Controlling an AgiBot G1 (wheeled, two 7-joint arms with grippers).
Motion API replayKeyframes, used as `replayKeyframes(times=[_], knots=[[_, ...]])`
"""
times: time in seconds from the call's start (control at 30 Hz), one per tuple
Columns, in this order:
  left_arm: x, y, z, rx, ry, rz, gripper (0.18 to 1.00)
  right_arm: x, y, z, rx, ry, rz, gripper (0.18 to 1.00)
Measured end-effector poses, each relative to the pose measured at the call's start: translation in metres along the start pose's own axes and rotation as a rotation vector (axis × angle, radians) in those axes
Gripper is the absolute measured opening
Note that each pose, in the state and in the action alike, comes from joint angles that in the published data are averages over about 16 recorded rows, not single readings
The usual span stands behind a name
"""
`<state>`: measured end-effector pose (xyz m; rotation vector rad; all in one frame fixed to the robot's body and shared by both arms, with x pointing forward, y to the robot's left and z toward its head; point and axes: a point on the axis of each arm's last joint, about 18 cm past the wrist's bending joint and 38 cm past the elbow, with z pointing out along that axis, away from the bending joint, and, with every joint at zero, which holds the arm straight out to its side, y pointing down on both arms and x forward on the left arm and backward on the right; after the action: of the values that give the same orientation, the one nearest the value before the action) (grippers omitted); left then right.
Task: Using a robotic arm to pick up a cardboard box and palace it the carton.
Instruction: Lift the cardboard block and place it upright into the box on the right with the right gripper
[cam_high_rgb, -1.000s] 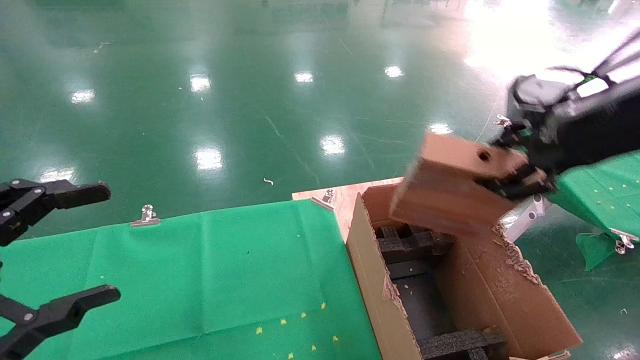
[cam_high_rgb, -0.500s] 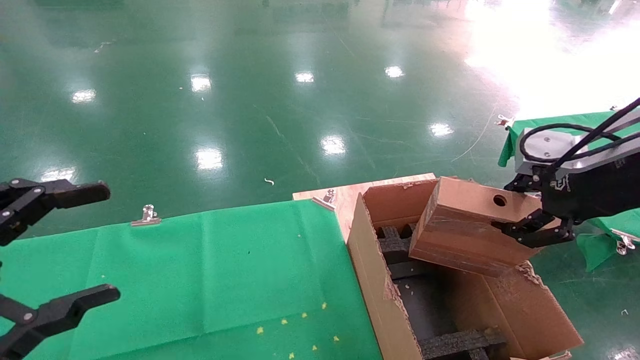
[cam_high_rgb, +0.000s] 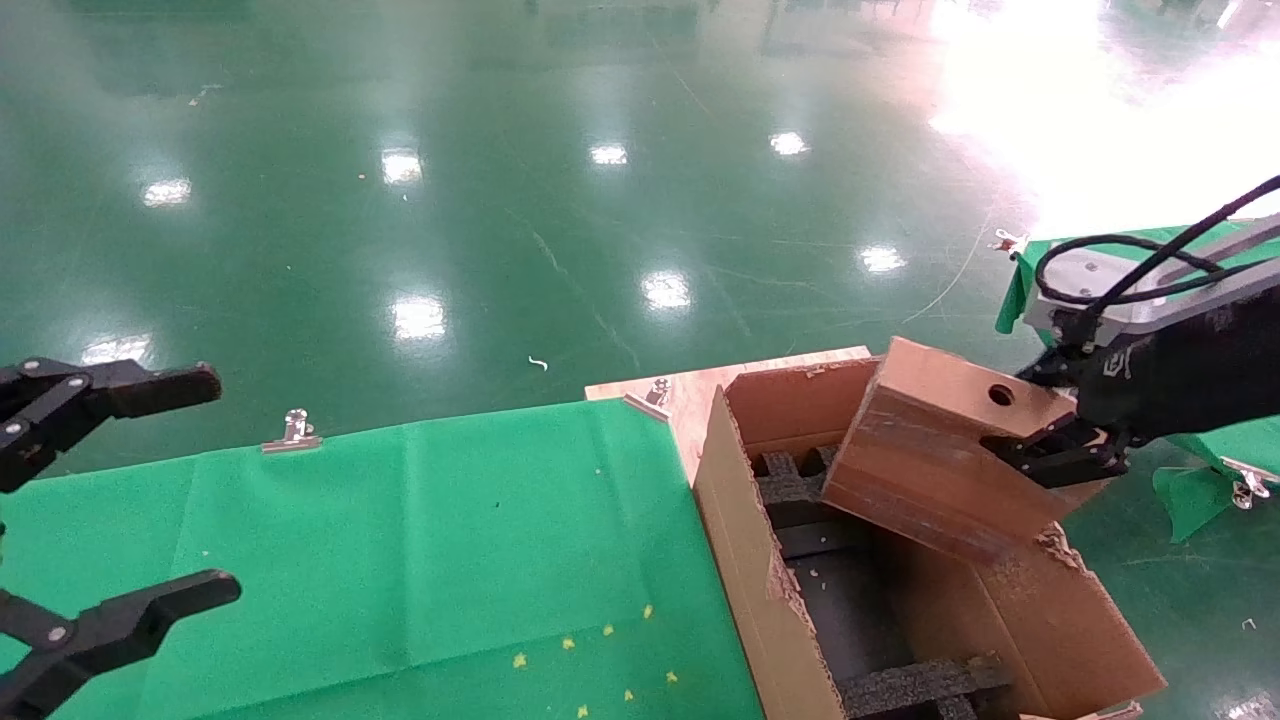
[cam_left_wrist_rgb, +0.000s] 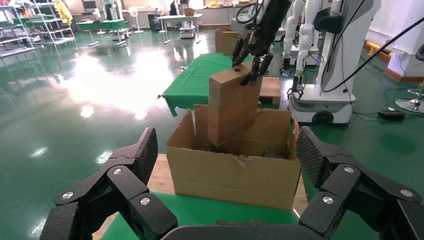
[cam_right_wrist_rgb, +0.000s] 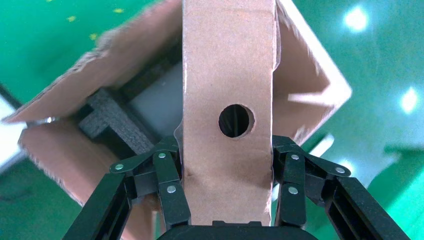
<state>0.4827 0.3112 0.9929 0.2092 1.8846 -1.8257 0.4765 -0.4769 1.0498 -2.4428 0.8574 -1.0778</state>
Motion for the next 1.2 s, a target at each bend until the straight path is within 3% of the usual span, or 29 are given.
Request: replayKeyframes(times=[0.4, 0.63, 0.83, 1.2], knots=[[0.0, 0.0, 0.0, 0.0, 0.0, 0.0, 1.001, 0.002, 0.02, 0.024, -0.063, 0.087, 0.458, 0.373], [0.0, 0.0, 0.0, 0.0, 0.0, 0.0, 1.001, -0.001, 0.032, 0.034, -0.078, 0.098, 0.662, 0.372], [0.0, 0.0, 0.0, 0.0, 0.0, 0.0, 1.001, -0.002, 0.039, 0.038, -0.089, 0.105, 0.74, 0.371], [0.0, 0.0, 0.0, 0.0, 0.0, 0.0, 1.001, 0.002, 0.042, 0.046, -0.105, 0.132, 0.791, 0.371]])
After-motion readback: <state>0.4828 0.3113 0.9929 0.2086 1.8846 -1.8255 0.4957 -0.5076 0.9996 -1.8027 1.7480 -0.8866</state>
